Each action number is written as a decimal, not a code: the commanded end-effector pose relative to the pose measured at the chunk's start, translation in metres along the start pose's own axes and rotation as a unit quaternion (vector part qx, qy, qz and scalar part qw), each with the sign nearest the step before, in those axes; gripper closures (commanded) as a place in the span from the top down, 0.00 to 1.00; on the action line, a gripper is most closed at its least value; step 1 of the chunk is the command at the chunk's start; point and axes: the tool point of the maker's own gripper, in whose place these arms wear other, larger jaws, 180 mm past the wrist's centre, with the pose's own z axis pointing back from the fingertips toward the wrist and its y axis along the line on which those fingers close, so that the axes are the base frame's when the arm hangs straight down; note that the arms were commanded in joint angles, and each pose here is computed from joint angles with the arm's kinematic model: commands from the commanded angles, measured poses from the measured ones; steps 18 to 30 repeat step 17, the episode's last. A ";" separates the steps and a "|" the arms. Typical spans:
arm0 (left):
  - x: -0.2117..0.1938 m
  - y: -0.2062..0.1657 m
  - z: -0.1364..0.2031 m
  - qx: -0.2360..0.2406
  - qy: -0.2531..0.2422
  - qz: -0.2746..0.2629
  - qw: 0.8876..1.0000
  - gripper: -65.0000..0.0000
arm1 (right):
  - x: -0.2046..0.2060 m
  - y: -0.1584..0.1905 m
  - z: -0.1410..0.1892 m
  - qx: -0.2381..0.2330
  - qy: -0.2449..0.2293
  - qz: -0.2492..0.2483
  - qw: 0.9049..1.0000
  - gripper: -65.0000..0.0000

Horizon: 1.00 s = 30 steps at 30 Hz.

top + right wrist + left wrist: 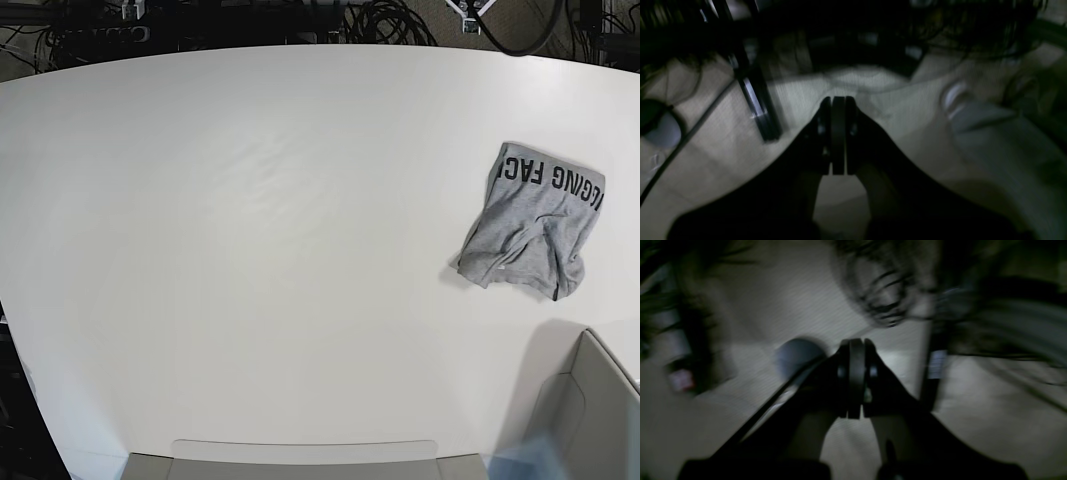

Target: Fold the T-shirt properly

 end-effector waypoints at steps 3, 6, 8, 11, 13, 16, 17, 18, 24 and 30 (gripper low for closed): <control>0.004 0.019 0.001 0.046 -0.009 -0.021 0.999 0.00 | 0.017 -0.049 0.004 -0.094 -0.016 0.051 0.994 0.00; 0.004 0.018 0.001 0.045 -0.009 -0.020 0.999 0.00 | 0.032 -0.055 0.002 -0.116 -0.023 0.103 0.988 0.00; 0.004 0.020 0.001 0.046 -0.009 -0.022 0.999 0.00 | 0.033 -0.055 0.002 -0.121 -0.023 0.122 0.985 0.00; 0.006 0.023 0.000 0.048 -0.010 -0.022 0.999 0.00 | 0.033 -0.051 0.001 -0.118 -0.024 0.122 0.985 0.00; 0.007 0.023 0.000 0.049 -0.011 -0.022 0.999 0.00 | 0.034 -0.049 0.000 -0.117 -0.024 0.122 0.985 0.00; 0.007 0.021 0.000 0.047 -0.011 -0.021 0.999 0.00 | 0.035 -0.041 -0.002 -0.111 -0.026 0.119 0.986 0.00; 0.007 0.020 0.000 0.047 -0.011 -0.021 0.999 0.00 | 0.037 -0.037 -0.003 -0.108 -0.028 0.117 0.987 0.00; 0.007 0.020 0.000 0.047 -0.011 -0.021 0.999 0.00 | 0.037 -0.037 -0.003 -0.108 -0.028 0.117 0.987 0.00; 0.007 0.020 0.000 0.047 -0.011 -0.021 0.999 0.00 | 0.037 -0.037 -0.003 -0.108 -0.028 0.117 0.987 0.00; 0.007 0.020 0.000 0.047 -0.011 -0.021 0.999 0.00 | 0.037 -0.037 -0.003 -0.108 -0.028 0.117 0.987 0.00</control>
